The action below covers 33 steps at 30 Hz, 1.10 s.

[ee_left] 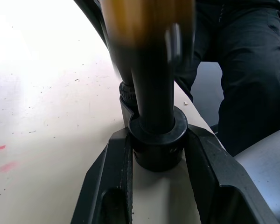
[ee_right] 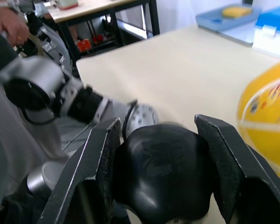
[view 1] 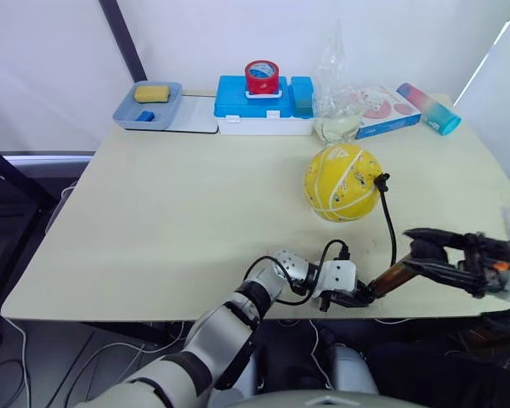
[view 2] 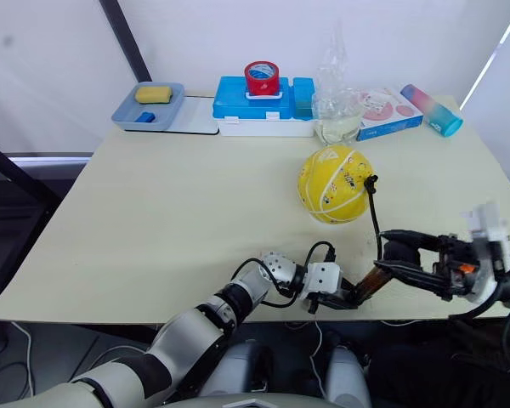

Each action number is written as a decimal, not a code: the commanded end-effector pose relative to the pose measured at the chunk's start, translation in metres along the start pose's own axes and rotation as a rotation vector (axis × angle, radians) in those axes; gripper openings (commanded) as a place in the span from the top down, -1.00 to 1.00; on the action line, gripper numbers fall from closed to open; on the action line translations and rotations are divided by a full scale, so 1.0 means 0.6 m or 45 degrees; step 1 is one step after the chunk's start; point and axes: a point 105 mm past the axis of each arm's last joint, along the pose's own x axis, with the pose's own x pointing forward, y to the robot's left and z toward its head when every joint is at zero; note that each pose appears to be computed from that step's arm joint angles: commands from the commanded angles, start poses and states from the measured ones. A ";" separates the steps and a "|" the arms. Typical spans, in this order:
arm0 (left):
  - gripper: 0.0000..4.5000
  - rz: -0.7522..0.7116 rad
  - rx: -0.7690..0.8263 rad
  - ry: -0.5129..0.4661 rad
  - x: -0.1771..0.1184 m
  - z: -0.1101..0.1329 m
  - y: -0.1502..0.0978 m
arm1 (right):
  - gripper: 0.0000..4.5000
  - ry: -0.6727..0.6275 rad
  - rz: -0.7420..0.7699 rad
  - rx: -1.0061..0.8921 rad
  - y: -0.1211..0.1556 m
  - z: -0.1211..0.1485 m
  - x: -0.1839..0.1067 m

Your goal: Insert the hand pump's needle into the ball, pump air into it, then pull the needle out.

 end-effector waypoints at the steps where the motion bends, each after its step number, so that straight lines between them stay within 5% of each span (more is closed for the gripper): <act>1: 0.51 -0.101 -0.062 0.129 -0.006 -0.047 -0.038 | 0.09 -0.087 -0.064 -0.087 0.000 0.066 -0.019; 10: 0.51 -0.095 -0.066 0.128 -0.007 -0.046 -0.035 | 0.09 -0.086 -0.083 -0.131 0.005 0.149 -0.039; 26: 0.51 -0.091 -0.064 0.116 -0.004 -0.042 -0.034 | 0.09 0.134 -0.070 0.014 -0.014 -0.084 0.014; 33: 0.51 -0.096 -0.068 0.117 -0.005 -0.045 -0.038 | 0.09 0.079 -0.101 -0.088 -0.028 -0.074 0.007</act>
